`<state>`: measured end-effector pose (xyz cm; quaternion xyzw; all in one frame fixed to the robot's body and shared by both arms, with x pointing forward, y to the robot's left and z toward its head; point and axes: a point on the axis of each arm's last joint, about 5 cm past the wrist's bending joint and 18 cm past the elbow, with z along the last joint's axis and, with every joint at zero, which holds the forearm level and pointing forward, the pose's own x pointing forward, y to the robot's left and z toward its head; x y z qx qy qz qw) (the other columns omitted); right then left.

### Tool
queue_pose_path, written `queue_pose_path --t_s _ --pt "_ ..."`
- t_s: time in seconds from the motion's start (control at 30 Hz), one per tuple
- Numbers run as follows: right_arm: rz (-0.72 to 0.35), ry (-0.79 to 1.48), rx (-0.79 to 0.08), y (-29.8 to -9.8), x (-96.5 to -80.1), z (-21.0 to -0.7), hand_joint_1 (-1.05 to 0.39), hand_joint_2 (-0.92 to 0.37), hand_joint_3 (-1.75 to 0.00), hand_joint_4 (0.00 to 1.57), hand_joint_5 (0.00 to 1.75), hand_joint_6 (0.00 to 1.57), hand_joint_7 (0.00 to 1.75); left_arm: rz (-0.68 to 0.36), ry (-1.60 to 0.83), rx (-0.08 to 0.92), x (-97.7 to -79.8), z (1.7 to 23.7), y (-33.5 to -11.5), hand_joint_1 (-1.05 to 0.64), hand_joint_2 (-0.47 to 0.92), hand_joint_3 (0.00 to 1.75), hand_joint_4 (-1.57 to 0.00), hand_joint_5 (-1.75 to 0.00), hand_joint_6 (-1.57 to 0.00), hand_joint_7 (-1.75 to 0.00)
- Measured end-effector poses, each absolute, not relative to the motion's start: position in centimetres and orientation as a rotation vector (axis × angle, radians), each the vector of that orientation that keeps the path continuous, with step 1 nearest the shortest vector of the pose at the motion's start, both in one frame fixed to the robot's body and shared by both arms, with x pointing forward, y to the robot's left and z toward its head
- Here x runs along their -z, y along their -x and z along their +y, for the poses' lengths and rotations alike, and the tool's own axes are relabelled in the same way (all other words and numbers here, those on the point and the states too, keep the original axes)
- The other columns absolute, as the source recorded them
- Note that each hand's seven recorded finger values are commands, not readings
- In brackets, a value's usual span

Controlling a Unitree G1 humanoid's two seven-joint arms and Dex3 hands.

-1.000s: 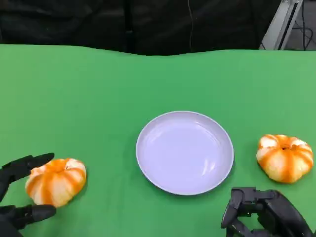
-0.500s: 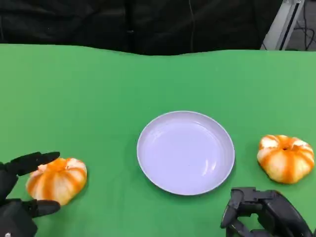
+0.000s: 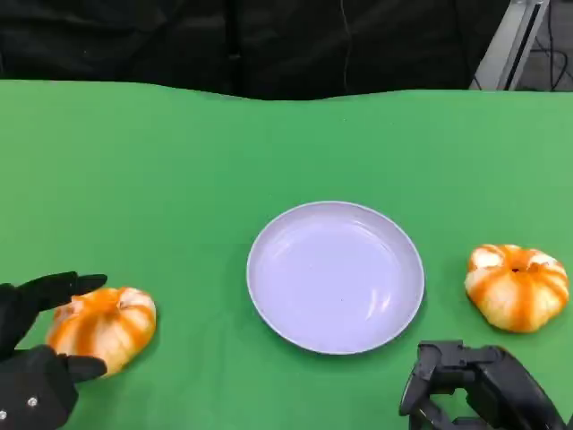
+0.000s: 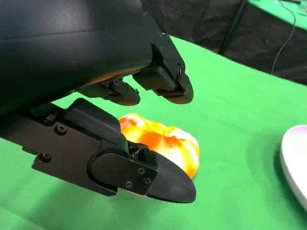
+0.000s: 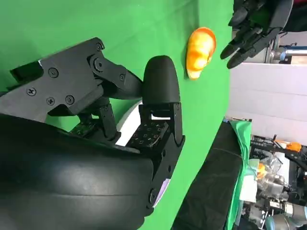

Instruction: Grasp the bread from the table and place it into the plate.

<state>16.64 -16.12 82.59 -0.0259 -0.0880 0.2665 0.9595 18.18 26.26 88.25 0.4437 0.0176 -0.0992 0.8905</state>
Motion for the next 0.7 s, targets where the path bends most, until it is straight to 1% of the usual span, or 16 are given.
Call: queue_pose_path --t_s 0.33,0.7 --pt "-0.179 0.053 -0.536 -16.6 -82.6 -16.1 -0.11 -0.62 -0.96 0.84 1.46 0.85 1.18 0.059 -0.960 0.232 -88.3 26.0 -18.7 -1.00 0.92 0.17 -0.53 0.00 -0.64 -0.01" --pt "-0.187 0.054 -0.534 -16.5 -82.8 -16.0 -0.10 -0.62 -0.94 0.84 1.46 0.85 1.18 0.143 -0.978 0.292 -87.3 25.6 -20.0 -1.00 0.92 0.17 -0.56 -0.01 -0.66 -0.01"
